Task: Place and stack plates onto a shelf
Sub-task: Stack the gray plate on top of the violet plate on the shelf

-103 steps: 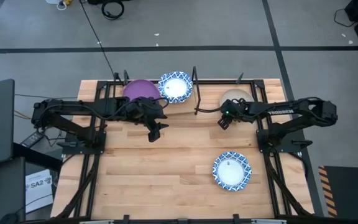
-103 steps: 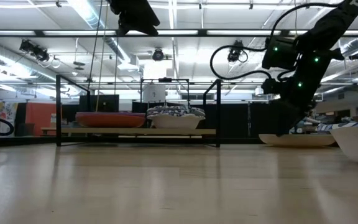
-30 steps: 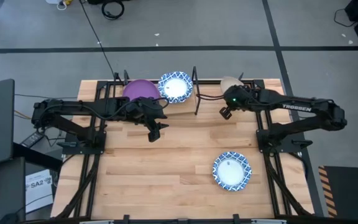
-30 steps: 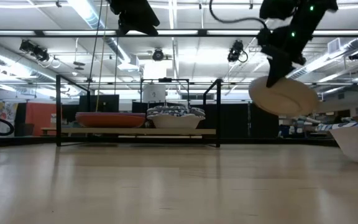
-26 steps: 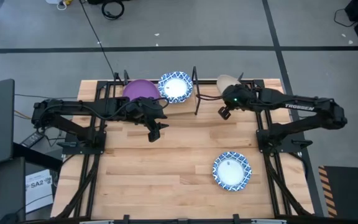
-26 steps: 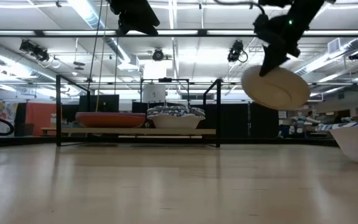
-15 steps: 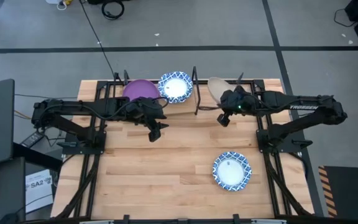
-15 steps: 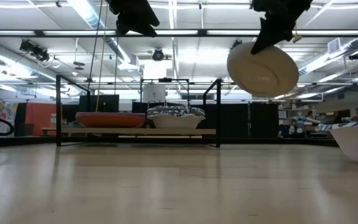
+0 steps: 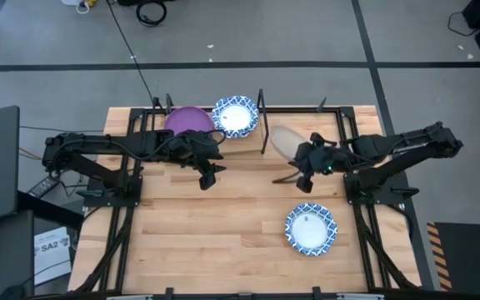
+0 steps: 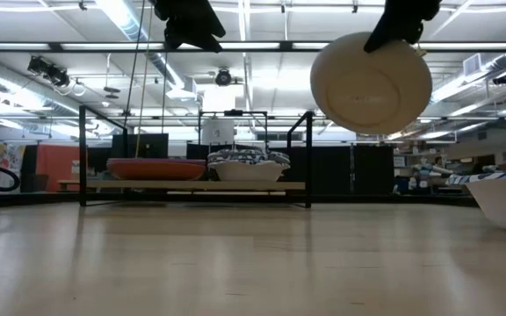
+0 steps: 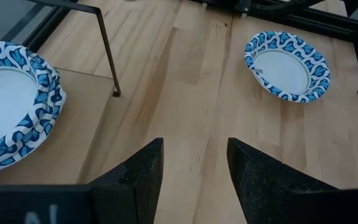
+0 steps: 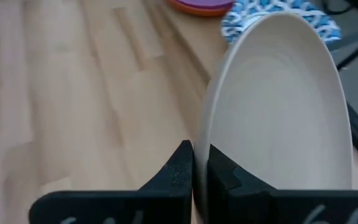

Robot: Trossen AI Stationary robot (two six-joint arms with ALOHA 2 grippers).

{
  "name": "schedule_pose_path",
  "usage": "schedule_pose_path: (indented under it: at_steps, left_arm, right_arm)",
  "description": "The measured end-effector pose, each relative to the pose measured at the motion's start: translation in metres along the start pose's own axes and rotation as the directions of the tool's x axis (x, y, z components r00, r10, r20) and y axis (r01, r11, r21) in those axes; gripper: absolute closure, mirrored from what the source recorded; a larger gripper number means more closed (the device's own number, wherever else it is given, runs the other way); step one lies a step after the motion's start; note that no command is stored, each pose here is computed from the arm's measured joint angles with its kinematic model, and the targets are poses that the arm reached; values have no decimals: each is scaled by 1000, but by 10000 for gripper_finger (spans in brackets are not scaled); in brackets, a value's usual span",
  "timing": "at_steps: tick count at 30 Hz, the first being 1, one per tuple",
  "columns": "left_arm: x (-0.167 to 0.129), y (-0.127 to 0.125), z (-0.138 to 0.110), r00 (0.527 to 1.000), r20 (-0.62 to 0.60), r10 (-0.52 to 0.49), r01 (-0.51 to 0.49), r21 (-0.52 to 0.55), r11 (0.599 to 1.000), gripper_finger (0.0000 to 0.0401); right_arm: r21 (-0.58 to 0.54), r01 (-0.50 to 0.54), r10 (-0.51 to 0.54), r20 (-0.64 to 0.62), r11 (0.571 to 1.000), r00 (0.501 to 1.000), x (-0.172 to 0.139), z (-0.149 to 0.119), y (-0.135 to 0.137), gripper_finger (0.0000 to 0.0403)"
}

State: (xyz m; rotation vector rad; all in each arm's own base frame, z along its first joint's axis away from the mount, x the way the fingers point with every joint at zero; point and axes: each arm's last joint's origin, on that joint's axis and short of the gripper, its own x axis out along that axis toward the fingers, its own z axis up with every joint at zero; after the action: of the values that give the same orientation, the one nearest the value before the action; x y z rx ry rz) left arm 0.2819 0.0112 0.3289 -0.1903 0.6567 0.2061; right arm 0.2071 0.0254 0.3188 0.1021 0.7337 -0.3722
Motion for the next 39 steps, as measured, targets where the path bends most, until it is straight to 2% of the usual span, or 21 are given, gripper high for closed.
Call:
schedule_pose_path:
  at_steps: [6, 12, 18, 20, 26, 31, 34, 39]
  left_arm:
    - [0, 0, 0, 1000, 0, 0, 0, -3, 1000, 218]
    - [0, 0, 0, 1000, 1, -1, 1, -76, 997, 218]
    - [0, 0, 1, 1000, 8, -2, 3, -70, 998, 218]
    - [0, 0, 1, 1000, 6, -13, 13, -39, 999, 218]
    - [0, -5, 0, 985, -29, -169, 171, 118, 978, 218]
    - [-1, -8, -1, 959, -51, -278, 283, 206, 937, 218]
    - [-2, -10, 0, 947, -46, -319, 321, 231, 918, 218]
    - [-3, -13, 3, 913, -37, -407, 401, 278, 873, 218]
  right_arm:
    - [-8, -86, 86, -7, 996, 996, -8, -7, 20, 385]
    - [-64, -179, 175, -58, 982, 983, -7, -15, 41, 385]
    - [-156, -226, 209, -120, 962, 970, 2, -23, 60, 380]
    - [-191, -251, 230, -128, 949, 965, 7, -23, 66, 382]
    - [-304, -344, 326, -109, 888, 939, 19, -19, 82, 381]
    - [-440, -403, 417, -69, 802, 906, 26, -13, 94, 381]
    - [-517, -404, 451, -40, 754, 892, 28, -9, 98, 380]
    - [-580, -391, 482, 4, 715, 876, 31, -3, 100, 380]
